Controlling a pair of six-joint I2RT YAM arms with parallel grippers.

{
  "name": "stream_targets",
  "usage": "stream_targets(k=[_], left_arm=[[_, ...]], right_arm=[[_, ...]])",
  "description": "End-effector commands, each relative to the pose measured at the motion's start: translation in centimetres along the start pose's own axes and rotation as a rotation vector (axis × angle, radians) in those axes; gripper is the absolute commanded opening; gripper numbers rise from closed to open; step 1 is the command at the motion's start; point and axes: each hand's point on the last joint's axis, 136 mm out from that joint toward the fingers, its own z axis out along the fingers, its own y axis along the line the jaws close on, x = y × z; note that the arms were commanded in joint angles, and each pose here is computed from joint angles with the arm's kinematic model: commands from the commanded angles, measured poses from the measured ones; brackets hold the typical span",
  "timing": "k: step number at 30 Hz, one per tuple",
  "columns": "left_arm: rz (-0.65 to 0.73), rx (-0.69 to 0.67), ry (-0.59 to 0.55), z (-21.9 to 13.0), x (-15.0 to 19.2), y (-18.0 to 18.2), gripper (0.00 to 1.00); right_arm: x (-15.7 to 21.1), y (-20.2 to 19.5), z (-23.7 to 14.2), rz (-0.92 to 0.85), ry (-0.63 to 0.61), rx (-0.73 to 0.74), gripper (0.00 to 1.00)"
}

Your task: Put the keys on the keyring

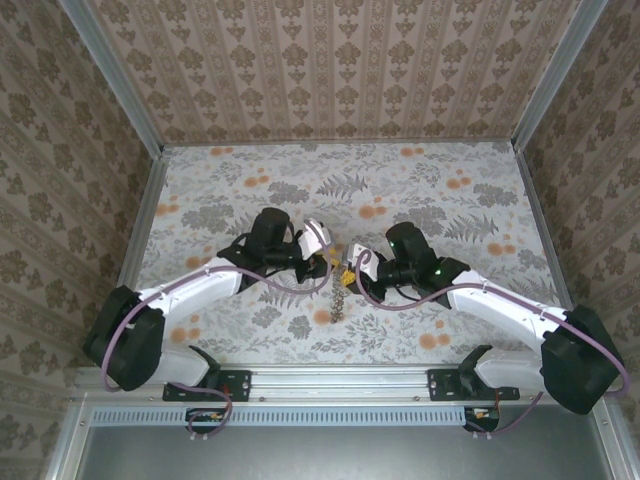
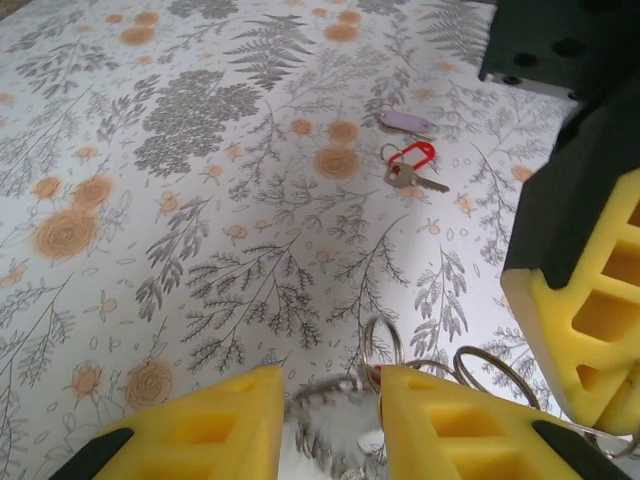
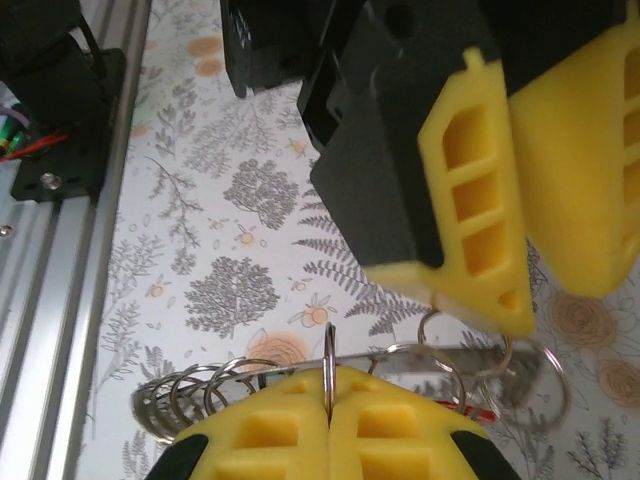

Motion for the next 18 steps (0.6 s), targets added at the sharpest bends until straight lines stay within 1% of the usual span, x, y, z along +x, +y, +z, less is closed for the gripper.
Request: stream_targets(k=[1,3,5,6,7,9,11,16,18], left_arm=[[-0.066,-0.127,-0.097,-1.7,-1.3,2.8,0.31],[-0.066,-0.170,-0.165,-3.2,-1.6,3.3,0.32],[-0.046,-0.168,-0.214,-4.7,-1.9,2.9,0.33],[-0.029,-0.158,-0.222,-5.2,-1.8,2.4,0.33],[-0.005,-0.151,-0.225,-5.6,-1.8,2.0,0.34],[0.032,-0.096,-0.219,-5.9,-1.6,0.5,0.36],[0.040,-0.050,-0.201,-5.9,-1.3,-0.3,0.36],[0.047,0.068,-0.203,-5.3,-1.7,-1.9,0.37],[0.080,0.116,-0.189,-4.7,-1.6,-2.7,0.36]], right_arm=[[-0.4,0.0,-0.3,-0.060,-0.022,0.022,0.00],[-0.4,-0.1,-0.2,-0.060,-0.020,0.024,0.00],[-0.4,-0.1,-0.1,-0.058,-0.018,0.023,0.00],[-0.5,-0.2,-0.1,-0.057,-0.020,0.024,0.00],[-0.4,-0.2,0.0,-0.058,-0.022,0.024,0.00],[-0.5,-0.4,0.1,-0.060,-0.023,0.027,0.00],[-0.8,-0.5,0.2,-0.061,-0.026,0.027,0.00],[-1.2,-0.8,0.4,-0.070,-0.025,0.023,0.00],[-1.4,-0.9,0.5,-0.076,-0.031,0.020,0.00]])
